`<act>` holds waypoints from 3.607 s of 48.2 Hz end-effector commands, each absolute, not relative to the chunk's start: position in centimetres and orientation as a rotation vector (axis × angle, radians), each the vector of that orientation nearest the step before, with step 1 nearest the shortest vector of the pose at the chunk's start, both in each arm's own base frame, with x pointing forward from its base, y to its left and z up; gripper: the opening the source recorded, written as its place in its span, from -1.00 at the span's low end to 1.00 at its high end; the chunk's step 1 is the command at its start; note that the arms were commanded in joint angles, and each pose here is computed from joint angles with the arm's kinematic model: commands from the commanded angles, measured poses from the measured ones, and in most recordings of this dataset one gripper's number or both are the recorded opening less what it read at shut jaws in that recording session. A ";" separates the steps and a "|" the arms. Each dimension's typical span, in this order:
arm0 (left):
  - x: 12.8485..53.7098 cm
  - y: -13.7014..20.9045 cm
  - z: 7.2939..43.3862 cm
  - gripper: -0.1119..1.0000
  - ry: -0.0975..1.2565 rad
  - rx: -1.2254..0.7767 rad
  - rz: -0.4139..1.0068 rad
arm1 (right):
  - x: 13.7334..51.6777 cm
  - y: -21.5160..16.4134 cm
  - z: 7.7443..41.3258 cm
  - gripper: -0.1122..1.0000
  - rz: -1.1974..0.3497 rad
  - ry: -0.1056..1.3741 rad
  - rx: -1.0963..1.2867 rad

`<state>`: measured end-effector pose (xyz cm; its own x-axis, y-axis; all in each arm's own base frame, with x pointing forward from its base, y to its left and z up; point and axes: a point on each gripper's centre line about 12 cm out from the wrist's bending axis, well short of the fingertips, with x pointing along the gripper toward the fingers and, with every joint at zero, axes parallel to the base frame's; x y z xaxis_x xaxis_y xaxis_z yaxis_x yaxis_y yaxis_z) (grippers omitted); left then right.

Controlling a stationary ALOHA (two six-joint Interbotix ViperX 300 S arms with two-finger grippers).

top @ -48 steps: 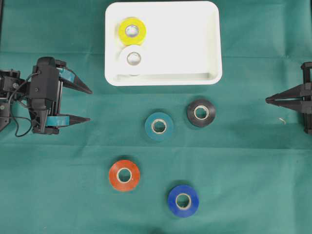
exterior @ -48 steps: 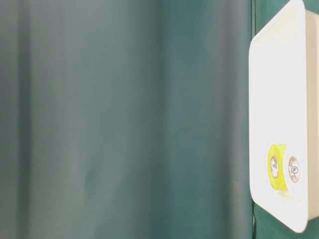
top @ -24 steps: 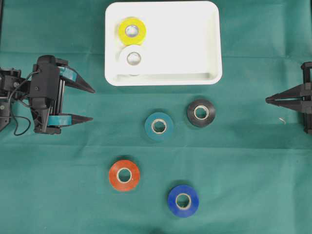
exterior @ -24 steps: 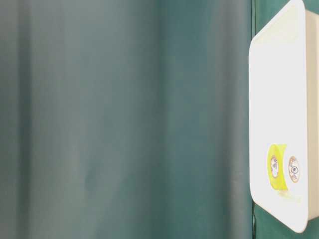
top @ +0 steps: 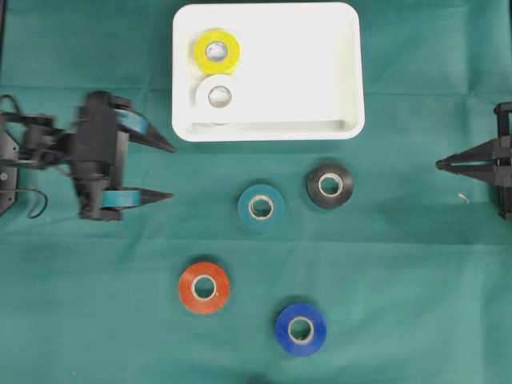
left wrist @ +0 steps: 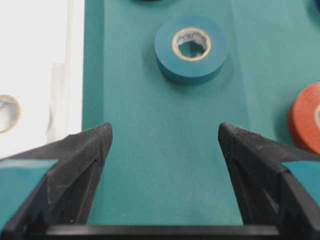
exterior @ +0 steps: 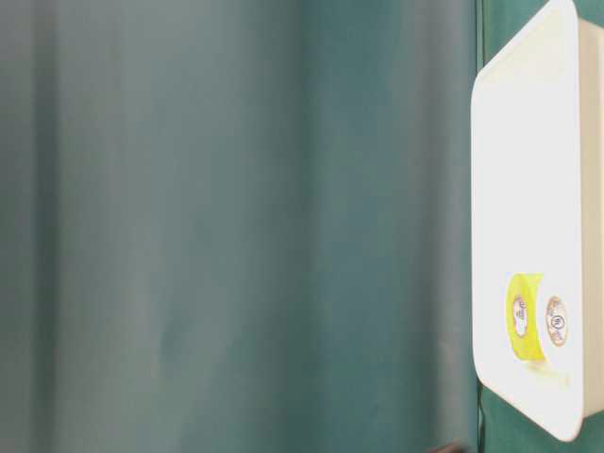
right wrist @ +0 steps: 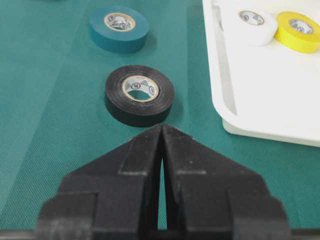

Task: Put the tape into the white case with the left arm.
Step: 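Move the left gripper over the black tape roll, then lower the left gripper and grasp the black tape roll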

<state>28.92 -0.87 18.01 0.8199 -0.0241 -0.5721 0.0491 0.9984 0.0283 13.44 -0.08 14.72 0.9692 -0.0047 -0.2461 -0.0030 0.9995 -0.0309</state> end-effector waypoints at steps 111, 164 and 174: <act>52.7 -2.9 13.2 0.75 0.777 0.238 -0.146 | 13.6 -0.1 15.1 -0.97 -0.002 0.230 -0.031; 53.8 -2.3 12.0 -0.33 0.818 0.234 -0.141 | 13.6 -0.1 15.0 -0.97 0.000 0.227 -0.031; 53.6 -2.4 12.5 -0.33 0.822 0.233 -0.143 | 13.6 -0.1 15.0 -0.97 -0.001 0.227 -0.030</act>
<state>53.40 -2.62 9.77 0.6381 -0.0372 -0.7690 0.2265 0.9637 0.1413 13.36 -0.07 14.57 0.9704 -0.0043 -0.2416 -0.0032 0.9995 -0.0308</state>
